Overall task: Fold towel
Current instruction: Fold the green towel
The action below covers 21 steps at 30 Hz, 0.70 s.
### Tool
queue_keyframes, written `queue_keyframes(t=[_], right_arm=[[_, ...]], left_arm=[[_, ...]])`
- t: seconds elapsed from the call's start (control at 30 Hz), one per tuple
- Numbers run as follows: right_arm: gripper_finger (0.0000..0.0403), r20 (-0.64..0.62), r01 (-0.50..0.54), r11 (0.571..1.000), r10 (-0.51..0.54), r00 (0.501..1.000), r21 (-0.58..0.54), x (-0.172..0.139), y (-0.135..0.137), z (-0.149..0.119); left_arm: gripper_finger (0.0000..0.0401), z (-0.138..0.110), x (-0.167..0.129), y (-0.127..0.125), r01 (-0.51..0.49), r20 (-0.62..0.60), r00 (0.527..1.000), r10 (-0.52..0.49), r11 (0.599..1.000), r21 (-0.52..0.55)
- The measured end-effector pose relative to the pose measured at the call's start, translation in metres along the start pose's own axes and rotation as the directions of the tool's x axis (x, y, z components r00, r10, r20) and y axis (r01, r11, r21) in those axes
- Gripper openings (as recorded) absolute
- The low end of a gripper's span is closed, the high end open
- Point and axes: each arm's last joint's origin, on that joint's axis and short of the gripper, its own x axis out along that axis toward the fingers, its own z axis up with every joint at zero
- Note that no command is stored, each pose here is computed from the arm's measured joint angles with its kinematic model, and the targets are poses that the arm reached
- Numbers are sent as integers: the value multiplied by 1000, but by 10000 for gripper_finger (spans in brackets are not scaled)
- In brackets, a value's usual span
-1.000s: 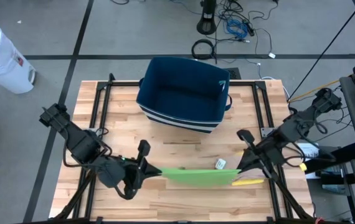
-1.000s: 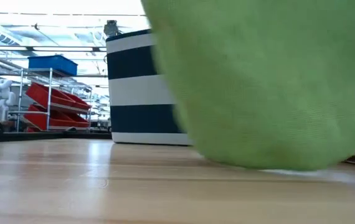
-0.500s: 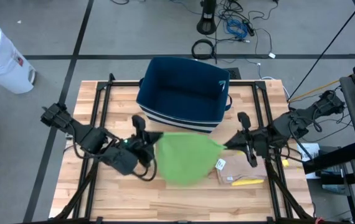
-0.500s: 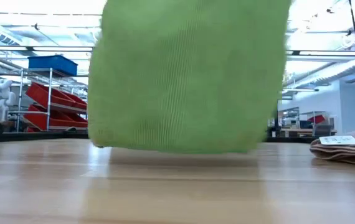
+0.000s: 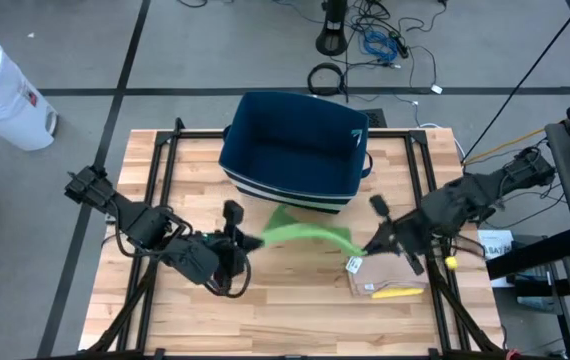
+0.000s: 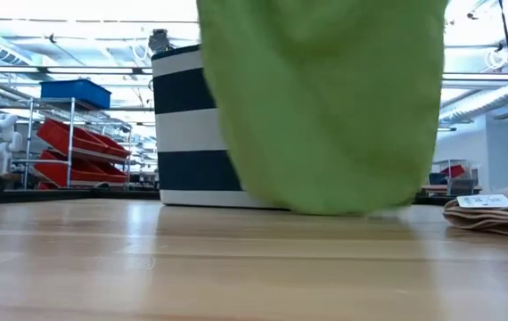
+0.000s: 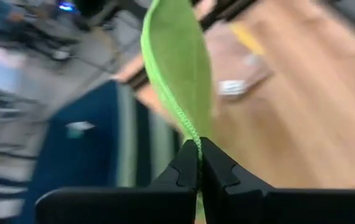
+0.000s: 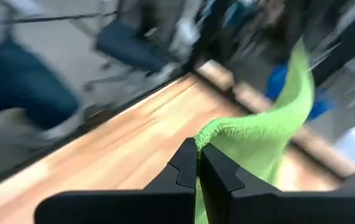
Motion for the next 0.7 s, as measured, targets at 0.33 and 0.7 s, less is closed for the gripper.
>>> queue_keyframes(t=[0.33, 0.7], right_arm=[[0, -26, -278, 942, 288, 957, 186, 72, 26, -39], [0, -100, -348, 908, 379, 920, 234, 148, 56, -71]], left_arm=[[1, -27, 36, -42, 310, -35, 948, -317, 941, -135], [1, -63, 77, -90, 453, 63, 890, -452, 857, -247]])
